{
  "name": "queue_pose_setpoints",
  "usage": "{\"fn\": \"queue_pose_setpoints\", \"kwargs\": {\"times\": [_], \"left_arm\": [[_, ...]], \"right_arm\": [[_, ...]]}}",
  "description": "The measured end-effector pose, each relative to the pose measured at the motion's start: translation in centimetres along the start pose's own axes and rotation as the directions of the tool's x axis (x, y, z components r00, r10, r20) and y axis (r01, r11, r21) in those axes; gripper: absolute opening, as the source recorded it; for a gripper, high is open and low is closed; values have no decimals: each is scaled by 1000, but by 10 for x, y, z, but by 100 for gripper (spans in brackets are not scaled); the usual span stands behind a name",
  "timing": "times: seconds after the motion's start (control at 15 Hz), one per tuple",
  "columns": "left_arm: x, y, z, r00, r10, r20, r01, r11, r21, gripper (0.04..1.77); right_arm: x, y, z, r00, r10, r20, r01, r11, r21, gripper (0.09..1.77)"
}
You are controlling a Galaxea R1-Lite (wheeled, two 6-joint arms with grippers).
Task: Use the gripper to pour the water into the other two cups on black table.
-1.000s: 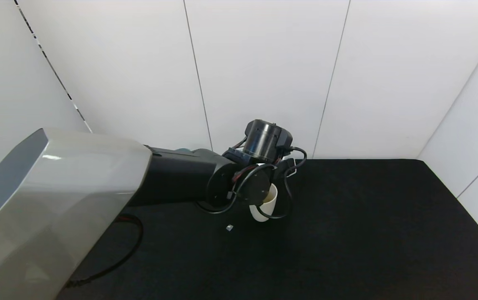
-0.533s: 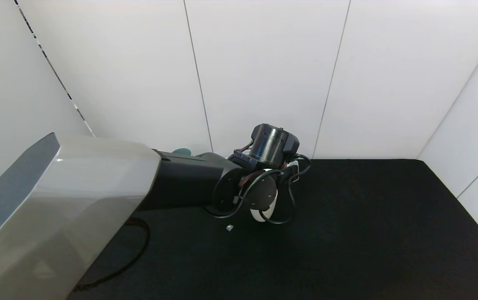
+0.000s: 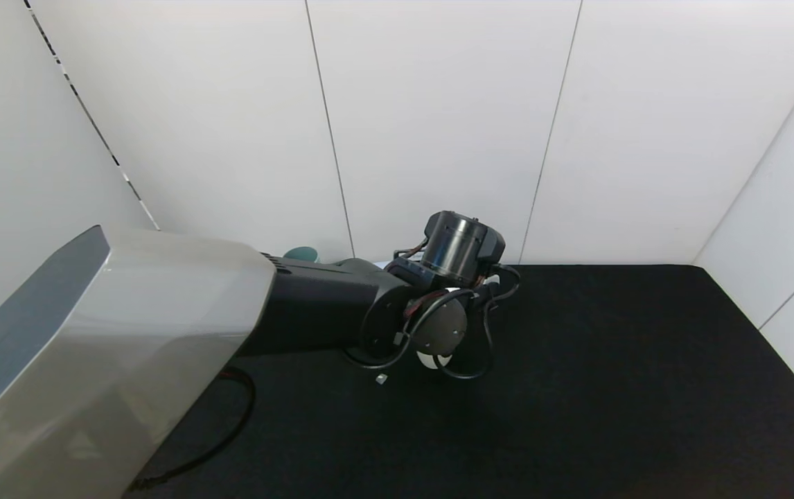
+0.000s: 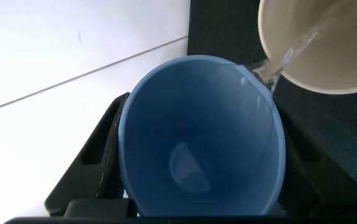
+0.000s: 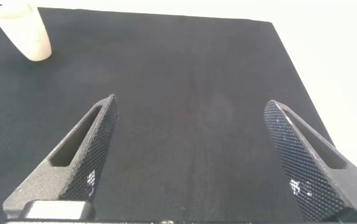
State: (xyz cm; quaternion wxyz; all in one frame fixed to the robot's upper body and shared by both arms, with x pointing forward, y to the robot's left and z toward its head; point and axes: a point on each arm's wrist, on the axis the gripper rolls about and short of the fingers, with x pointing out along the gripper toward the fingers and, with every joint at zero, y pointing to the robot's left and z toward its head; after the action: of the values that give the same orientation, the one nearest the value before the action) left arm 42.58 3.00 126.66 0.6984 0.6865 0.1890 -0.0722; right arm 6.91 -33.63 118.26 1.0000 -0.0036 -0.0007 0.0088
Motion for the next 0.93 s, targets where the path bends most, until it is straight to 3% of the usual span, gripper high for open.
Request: {"fn": "queue_pose_setpoints", "kwargs": {"times": [0.6,0.93], "left_arm": [[-5,0,1,1000,3,17,-3,1000,-19,129],[-9,6,-8,1000,-3,19,5,991,-137,129]], "right_arm": [[0,0,0,1000,0,0,0,1000,0,171],[0,0,0,1000,0,0,0,1000,0,171]]}}
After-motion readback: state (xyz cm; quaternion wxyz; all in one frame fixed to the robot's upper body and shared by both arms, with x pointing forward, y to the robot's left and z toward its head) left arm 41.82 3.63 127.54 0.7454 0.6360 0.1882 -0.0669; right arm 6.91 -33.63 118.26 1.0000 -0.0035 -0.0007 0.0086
